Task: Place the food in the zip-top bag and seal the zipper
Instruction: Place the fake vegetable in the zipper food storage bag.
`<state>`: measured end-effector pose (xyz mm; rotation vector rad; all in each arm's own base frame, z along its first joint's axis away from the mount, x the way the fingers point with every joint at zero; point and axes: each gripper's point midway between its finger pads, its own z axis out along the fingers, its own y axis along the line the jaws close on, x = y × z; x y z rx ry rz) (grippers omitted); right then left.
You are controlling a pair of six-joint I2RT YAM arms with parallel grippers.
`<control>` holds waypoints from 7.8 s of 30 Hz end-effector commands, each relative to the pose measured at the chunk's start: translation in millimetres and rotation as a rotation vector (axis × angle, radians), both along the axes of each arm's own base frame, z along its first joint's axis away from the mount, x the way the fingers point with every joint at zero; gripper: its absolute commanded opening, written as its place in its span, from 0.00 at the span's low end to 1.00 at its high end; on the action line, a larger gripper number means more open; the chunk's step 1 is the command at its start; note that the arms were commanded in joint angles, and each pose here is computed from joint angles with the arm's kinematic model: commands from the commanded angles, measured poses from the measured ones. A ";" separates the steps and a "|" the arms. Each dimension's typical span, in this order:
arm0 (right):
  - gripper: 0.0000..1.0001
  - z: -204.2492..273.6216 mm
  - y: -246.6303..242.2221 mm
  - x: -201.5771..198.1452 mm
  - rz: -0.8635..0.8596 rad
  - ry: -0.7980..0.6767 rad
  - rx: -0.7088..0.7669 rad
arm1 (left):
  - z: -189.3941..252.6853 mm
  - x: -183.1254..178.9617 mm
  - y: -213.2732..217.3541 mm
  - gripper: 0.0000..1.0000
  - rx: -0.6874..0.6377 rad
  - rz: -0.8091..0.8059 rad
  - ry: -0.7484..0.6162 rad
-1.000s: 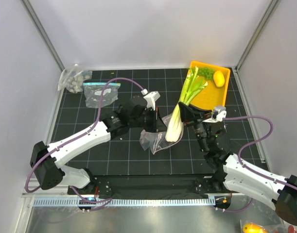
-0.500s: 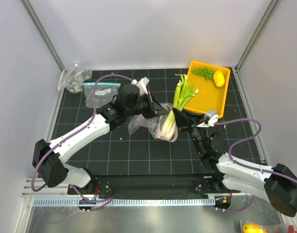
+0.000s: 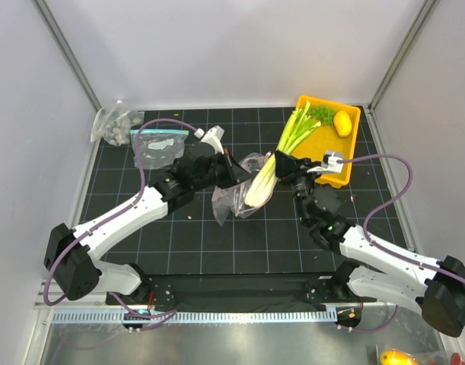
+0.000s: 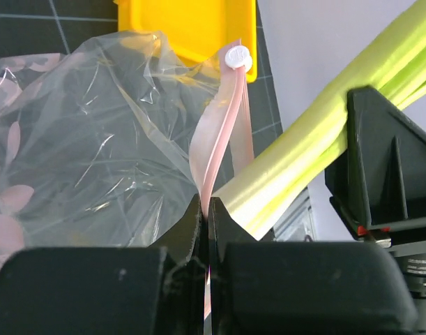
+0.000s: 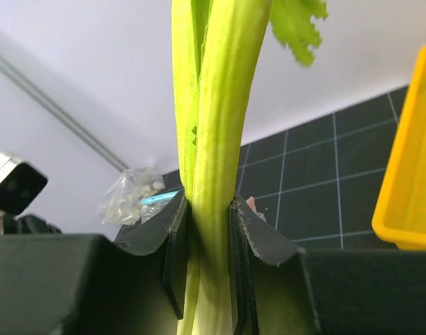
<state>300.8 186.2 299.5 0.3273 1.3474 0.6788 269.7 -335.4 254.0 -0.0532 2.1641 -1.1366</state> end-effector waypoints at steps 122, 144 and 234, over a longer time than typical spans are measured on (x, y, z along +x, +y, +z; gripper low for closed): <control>0.83 -186.2 103.1 -71.7 0.840 0.551 -0.867 | -117.8 60.2 84.1 0.00 0.735 0.099 -0.447; 0.86 -243.0 92.6 -39.9 0.755 0.361 -1.298 | -121.2 58.7 84.0 0.00 0.731 0.098 -0.441; 0.01 -152.0 83.1 -31.3 0.541 0.411 -0.674 | -56.7 20.3 29.7 0.01 0.054 0.124 -0.076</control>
